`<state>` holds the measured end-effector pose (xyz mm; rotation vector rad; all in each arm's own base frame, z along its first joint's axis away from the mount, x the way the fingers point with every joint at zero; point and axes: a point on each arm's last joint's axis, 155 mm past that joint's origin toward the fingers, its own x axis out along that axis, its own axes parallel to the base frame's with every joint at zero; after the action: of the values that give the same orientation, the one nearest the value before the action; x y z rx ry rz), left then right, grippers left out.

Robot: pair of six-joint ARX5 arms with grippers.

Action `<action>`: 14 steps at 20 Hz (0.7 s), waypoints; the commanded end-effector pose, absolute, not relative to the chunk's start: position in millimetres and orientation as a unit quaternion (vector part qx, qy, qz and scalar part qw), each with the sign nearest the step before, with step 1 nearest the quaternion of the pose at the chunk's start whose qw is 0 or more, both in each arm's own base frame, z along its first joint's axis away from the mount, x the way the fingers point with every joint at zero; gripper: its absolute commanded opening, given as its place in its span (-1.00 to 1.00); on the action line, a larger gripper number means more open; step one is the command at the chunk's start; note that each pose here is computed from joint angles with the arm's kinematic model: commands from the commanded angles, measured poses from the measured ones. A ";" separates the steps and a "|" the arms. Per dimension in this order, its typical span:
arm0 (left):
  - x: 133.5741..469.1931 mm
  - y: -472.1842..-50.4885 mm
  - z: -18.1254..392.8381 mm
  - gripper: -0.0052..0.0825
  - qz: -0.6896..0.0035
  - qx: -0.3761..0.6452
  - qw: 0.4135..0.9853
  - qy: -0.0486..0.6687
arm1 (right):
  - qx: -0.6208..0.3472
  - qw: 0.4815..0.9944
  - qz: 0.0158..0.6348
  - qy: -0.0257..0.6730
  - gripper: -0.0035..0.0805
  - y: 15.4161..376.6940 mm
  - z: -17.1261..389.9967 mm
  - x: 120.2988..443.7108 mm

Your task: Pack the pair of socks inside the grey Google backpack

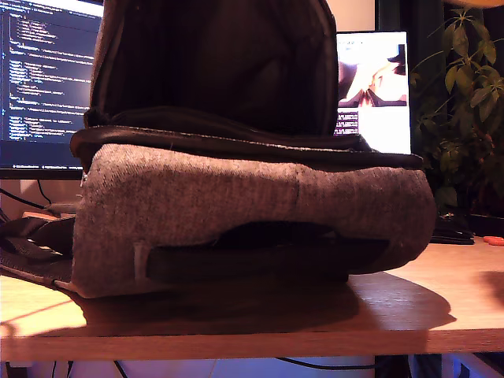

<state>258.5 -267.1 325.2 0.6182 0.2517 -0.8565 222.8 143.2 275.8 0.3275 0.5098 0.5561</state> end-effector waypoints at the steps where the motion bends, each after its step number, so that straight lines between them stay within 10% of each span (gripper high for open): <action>1: 255.5 -272.4 366.0 -0.94 -0.412 0.273 0.867 0.066 | 0.173 0.891 0.292 0.300 -0.94 163.7 251.4 222.7; 8: 255.0 -272.7 365.9 -0.94 -0.413 0.273 0.866 0.066 | 0.222 0.817 0.364 0.387 -0.94 244.3 219.6 234.2; 14: 255.0 -272.7 366.8 -0.94 -0.413 0.272 0.867 0.065 | 0.270 0.830 0.362 0.327 -0.94 282.0 223.6 290.3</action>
<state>257.7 -268.1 329.2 0.6132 0.2426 -0.8619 285.7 279.5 222.6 0.5619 0.7204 0.7678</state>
